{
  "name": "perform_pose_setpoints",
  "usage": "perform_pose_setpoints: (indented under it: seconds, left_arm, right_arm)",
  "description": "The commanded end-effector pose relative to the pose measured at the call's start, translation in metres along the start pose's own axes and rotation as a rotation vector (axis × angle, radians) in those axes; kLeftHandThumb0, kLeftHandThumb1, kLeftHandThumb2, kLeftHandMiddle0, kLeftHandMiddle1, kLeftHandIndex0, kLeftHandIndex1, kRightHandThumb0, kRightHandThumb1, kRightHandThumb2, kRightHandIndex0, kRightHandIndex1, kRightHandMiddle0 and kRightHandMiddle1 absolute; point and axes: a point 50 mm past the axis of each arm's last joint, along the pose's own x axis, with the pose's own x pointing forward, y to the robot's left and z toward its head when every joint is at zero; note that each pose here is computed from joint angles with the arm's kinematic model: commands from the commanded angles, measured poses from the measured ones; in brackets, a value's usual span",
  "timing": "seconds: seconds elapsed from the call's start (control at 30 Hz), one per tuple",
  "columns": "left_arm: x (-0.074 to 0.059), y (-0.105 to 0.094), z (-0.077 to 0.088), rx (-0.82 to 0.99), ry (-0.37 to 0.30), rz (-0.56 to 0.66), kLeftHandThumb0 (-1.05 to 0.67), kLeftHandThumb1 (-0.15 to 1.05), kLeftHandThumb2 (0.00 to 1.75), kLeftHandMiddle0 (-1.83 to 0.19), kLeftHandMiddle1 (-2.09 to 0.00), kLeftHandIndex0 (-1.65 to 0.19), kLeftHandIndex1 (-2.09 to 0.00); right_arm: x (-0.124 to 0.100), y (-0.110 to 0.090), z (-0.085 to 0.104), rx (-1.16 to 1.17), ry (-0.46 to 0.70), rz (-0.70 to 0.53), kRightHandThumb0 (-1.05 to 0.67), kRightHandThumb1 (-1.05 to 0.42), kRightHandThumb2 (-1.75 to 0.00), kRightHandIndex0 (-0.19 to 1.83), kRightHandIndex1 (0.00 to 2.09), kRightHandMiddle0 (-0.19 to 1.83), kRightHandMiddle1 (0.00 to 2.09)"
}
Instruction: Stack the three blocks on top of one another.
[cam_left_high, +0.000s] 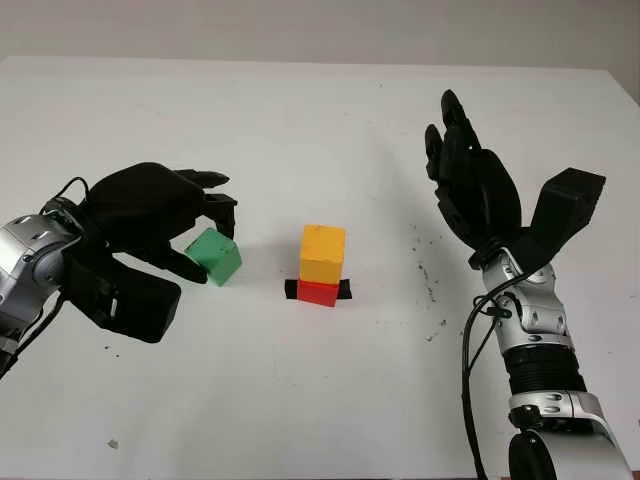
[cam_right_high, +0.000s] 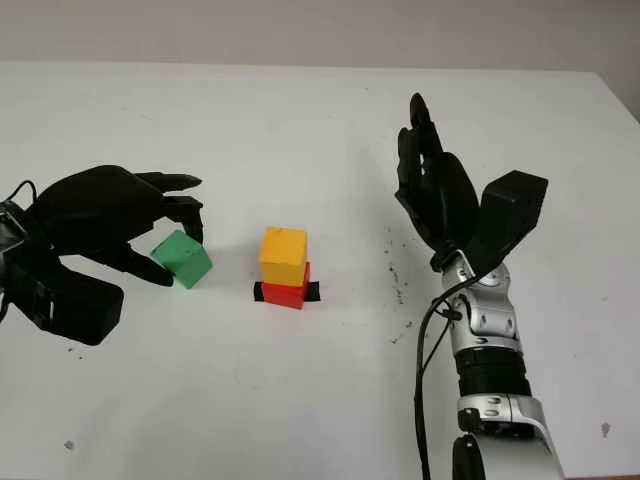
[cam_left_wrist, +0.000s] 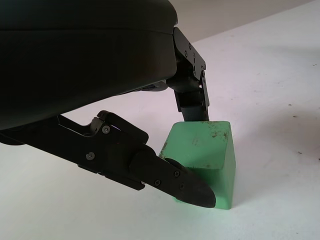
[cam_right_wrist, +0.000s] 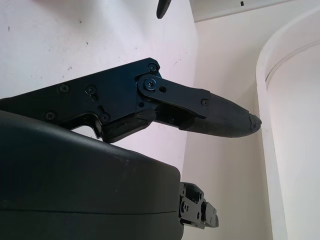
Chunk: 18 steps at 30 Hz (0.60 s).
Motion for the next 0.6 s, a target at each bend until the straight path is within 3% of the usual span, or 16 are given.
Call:
perform_pose_setpoints:
  seconds: [0.0,0.2,0.4,0.53,0.57]
  left_arm:
    - [0.002,0.005,-0.001,-0.098,-0.016,0.027,-0.48,0.96,0.05,-0.2,-0.04,-0.44,-1.37]
    - [-0.002,0.018,-0.008,-0.268,-0.024,0.018,-0.52,1.02,0.07,-0.12,-0.03,-0.34,-1.44]
    - [-0.007,0.058,-0.006,-0.312,-0.005,-0.046,-0.46,1.03,0.06,-0.11,-0.05,-0.33,-1.36]
    - [-0.008,0.066,-0.004,-0.319,-0.001,-0.061,-0.45,1.03,0.05,-0.12,-0.06,-0.3,-1.42]
    - [-0.007,0.082,-0.001,-0.297,-0.005,-0.068,-0.45,1.03,0.05,-0.13,-0.06,-0.3,-1.42]
  right_arm:
    - [-0.002,0.0,0.002,-0.003,-0.021,-0.008,-0.75,-1.05,-0.69,-0.19,0.0,-0.19,0.0]
    - [-0.002,0.001,0.002,-0.002,-0.026,0.006,-0.71,-1.05,-0.7,-0.19,0.0,-0.19,0.0]
    - [-0.002,0.001,0.002,-0.009,-0.021,0.003,-0.69,-1.05,-0.67,-0.19,0.0,-0.19,0.0]
    - [-0.002,0.001,0.002,-0.006,-0.022,0.005,-0.67,-1.05,-0.65,-0.19,0.0,-0.19,0.0]
    - [-0.002,0.002,0.001,-0.008,-0.018,0.005,-0.67,-1.05,-0.65,-0.19,0.0,-0.19,0.0]
